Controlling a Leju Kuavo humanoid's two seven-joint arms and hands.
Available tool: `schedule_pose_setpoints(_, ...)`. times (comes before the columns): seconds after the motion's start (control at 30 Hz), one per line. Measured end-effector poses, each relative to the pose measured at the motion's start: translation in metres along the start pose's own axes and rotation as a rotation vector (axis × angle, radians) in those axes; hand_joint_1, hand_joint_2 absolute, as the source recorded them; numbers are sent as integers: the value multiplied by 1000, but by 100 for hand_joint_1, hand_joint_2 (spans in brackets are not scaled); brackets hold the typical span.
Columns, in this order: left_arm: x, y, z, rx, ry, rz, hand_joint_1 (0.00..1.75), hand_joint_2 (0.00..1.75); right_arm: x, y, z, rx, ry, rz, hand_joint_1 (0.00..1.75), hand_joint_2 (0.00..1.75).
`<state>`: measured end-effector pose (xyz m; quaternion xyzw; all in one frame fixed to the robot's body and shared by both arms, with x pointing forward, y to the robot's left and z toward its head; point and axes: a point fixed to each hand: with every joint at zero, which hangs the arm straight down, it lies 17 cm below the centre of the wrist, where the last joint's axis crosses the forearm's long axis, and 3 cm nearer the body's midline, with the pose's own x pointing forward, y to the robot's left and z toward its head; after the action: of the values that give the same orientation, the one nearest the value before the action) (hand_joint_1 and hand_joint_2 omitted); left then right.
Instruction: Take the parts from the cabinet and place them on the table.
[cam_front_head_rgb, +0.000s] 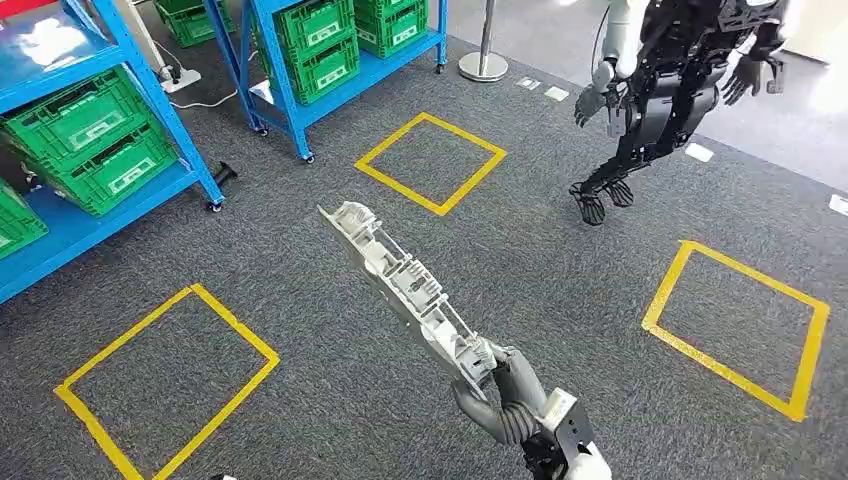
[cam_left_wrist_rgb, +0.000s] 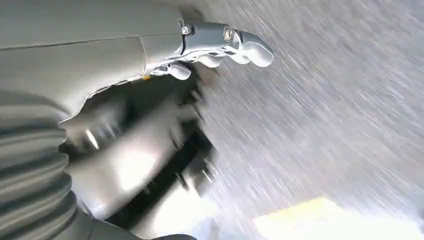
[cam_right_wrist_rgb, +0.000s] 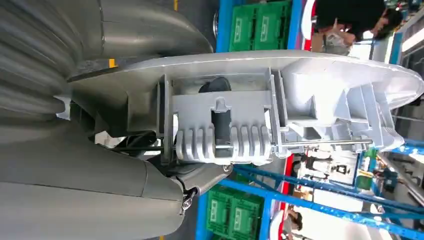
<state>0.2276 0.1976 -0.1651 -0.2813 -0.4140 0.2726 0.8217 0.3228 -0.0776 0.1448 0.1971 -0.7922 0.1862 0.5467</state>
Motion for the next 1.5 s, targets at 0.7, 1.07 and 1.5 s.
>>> schedule_pose_setpoints(0.7,48,-32,-13,-30,-266,411,0,175,15,-23,6,-73,-19,52,175,175)
schedule_pose_setpoints(1.07,49,-41,-15,-48,-284,407,0,175,12,-25,10,-76,-8,56,175,175)
schedule_pose_setpoints(1.5,13,-5,-18,144,-146,167,0,175,11,-24,19,-76,-9,54,175,175)
